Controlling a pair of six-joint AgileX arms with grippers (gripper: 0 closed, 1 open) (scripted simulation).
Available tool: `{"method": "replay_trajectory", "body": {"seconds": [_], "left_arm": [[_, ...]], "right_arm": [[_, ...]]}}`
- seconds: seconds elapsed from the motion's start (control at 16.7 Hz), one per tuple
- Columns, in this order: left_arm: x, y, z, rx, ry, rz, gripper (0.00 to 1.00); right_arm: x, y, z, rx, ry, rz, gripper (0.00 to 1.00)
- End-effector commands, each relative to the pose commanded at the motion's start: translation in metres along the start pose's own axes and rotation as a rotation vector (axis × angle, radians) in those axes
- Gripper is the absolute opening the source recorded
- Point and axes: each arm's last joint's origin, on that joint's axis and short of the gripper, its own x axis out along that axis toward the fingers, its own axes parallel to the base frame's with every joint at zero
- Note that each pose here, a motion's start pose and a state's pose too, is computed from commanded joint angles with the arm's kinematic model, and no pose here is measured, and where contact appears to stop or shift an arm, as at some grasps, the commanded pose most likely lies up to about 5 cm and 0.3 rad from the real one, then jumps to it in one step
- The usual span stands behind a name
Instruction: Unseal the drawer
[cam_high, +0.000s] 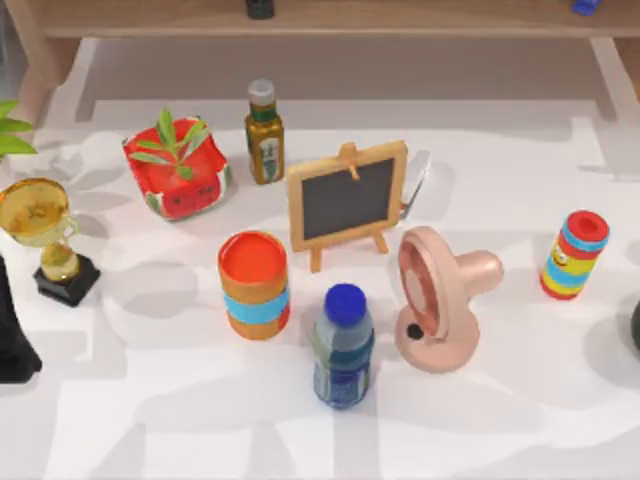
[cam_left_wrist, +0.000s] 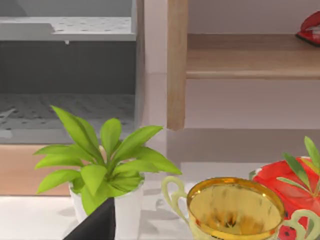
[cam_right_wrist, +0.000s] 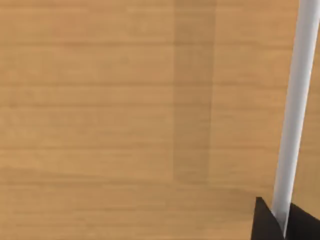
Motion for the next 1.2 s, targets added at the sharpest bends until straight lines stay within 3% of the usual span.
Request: {"method": "replay_trajectory", "body": {"seconds": [0.3,0.72,1.2], "left_arm": [[0.000,0.000,0.000,0.000,0.000,0.000,1.00],[0.000,0.000,0.000,0.000,0.000,0.000,1.00],[0.000,0.000,0.000,0.000,0.000,0.000,1.00]], "right_arm": [[-0.042,0.002,0.000,0.005,0.007,0.007,0.00],[-0.049,0.001,0.001,0.000,-0.001,0.001,0.00],[-0.108,0.002,0.002,0.003,0.004,0.004,0.00]]}}
